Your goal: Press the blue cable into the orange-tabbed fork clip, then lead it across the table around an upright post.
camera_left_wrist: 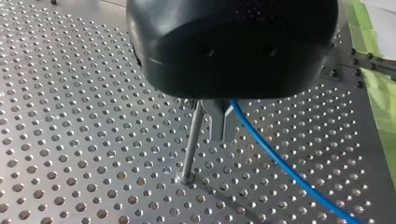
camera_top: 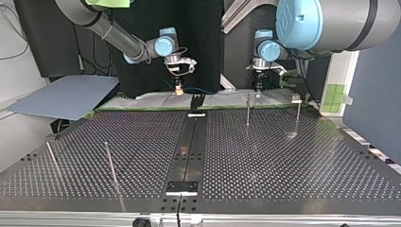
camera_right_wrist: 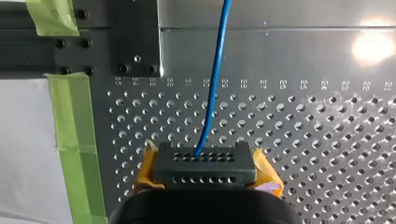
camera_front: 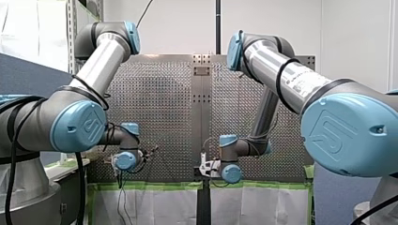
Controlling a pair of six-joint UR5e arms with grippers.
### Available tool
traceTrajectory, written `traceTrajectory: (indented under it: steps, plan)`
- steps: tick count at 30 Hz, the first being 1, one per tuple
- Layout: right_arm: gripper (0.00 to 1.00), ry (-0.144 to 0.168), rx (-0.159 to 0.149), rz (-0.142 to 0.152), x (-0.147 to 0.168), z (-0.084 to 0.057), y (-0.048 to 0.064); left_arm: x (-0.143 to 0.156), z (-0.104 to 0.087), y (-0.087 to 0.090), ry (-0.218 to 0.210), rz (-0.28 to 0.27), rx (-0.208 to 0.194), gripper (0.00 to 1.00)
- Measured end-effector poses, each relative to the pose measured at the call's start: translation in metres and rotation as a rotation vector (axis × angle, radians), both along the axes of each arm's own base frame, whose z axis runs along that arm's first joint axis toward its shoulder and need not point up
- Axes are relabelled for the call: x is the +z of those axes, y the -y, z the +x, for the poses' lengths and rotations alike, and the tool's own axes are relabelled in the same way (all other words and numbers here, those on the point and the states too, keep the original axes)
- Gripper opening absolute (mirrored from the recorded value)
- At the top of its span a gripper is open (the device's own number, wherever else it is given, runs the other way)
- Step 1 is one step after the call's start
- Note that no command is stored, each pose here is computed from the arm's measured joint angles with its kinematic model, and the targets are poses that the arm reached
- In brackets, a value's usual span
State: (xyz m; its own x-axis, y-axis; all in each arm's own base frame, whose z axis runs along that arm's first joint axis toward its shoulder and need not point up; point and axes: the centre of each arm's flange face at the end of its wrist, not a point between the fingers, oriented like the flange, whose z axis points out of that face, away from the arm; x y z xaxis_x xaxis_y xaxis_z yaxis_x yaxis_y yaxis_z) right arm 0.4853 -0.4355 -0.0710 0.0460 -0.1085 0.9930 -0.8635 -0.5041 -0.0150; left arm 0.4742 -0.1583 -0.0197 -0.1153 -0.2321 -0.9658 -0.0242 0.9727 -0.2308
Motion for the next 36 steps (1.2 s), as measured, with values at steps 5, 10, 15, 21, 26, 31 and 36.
traceTrajectory:
  steps: [5,10,15,21,26,31,36]
  plan:
    - [0.00,0.000,-0.011,0.000,0.000,-0.005,0.005,0.004,0.015,0.001,-0.005,-0.005,-0.005,0.00]
    - [0.00,0.002,-0.022,-0.002,0.001,-0.009,0.012,0.008,0.027,0.000,0.001,-0.029,0.001,0.00]
    - [0.00,0.006,-0.033,-0.006,0.003,-0.012,0.021,0.010,0.036,-0.006,0.002,-0.045,0.010,0.00]
    - [0.00,0.007,-0.050,-0.009,0.007,-0.016,0.035,0.013,0.046,-0.012,-0.007,-0.054,0.003,0.00]
    - [0.00,0.009,-0.083,-0.009,0.017,-0.025,0.064,0.013,0.051,-0.019,-0.011,-0.064,0.006,0.00]
    - [0.00,0.012,-0.097,-0.012,0.028,-0.028,0.089,0.013,0.053,-0.025,-0.014,-0.070,0.010,0.00]
    - [0.00,0.014,-0.104,-0.013,0.031,-0.034,0.100,0.013,0.054,-0.028,-0.015,-0.076,0.009,0.00]
